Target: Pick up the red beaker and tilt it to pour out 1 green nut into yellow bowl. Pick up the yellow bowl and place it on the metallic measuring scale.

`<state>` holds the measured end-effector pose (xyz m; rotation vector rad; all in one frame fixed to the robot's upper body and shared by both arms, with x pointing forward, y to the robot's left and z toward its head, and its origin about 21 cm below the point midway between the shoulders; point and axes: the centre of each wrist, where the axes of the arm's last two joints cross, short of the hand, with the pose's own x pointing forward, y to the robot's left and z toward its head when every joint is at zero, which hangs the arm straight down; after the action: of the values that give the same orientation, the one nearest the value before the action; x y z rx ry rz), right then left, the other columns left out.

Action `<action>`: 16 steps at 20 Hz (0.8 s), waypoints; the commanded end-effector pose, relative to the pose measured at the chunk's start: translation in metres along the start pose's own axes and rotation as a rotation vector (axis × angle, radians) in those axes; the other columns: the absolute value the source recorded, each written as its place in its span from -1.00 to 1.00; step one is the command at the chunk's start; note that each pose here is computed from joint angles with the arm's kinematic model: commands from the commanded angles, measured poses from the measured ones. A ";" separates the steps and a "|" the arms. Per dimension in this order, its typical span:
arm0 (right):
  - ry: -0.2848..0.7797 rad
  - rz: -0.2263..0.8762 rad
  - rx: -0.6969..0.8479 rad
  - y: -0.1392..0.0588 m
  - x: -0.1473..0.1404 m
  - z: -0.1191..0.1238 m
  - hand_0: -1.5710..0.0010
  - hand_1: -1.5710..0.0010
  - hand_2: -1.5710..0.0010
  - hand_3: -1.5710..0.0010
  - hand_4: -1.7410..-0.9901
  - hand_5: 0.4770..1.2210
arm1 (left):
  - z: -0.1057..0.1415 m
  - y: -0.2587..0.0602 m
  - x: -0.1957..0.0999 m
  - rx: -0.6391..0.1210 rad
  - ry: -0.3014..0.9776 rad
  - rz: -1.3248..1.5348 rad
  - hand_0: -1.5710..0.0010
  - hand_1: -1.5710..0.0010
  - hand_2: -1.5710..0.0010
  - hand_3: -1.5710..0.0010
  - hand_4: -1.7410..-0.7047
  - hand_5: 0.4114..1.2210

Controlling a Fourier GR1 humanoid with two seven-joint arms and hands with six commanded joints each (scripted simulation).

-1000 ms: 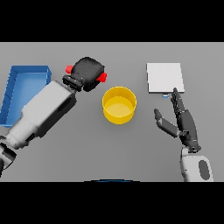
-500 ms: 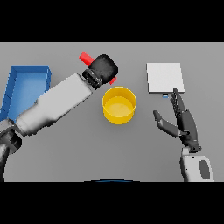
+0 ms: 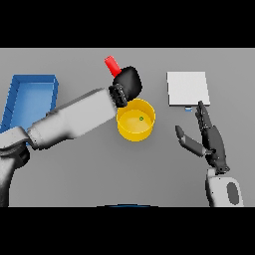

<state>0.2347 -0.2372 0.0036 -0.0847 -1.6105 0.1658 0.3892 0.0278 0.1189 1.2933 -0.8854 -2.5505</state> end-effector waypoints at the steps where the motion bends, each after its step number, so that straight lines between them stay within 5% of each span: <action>1: -0.004 0.003 0.003 0.004 0.002 0.000 1.00 1.00 1.00 1.00 0.20 -0.65 | 0.000 0.000 0.001 -0.010 -0.015 -0.037 -1.00 -1.00 -1.00 -0.98 -1.00 1.00; 10: -0.014 0.029 -0.012 0.006 0.000 -0.001 1.00 1.00 1.00 1.00 0.27 -0.70 | -0.007 0.020 0.006 -0.062 0.000 -0.205 -1.00 -1.00 -1.00 -1.00 -1.00 1.00; 16: -0.018 0.028 -0.002 0.003 0.001 0.000 1.00 1.00 1.00 1.00 0.37 -0.71 | -0.003 0.037 -0.016 -0.025 0.051 -0.241 -1.00 -1.00 -1.00 -1.00 -0.99 0.92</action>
<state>0.2343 -0.2341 0.0041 -0.1062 -1.6294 0.1874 0.3966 0.0025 0.1504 1.5361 -0.7251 -2.6794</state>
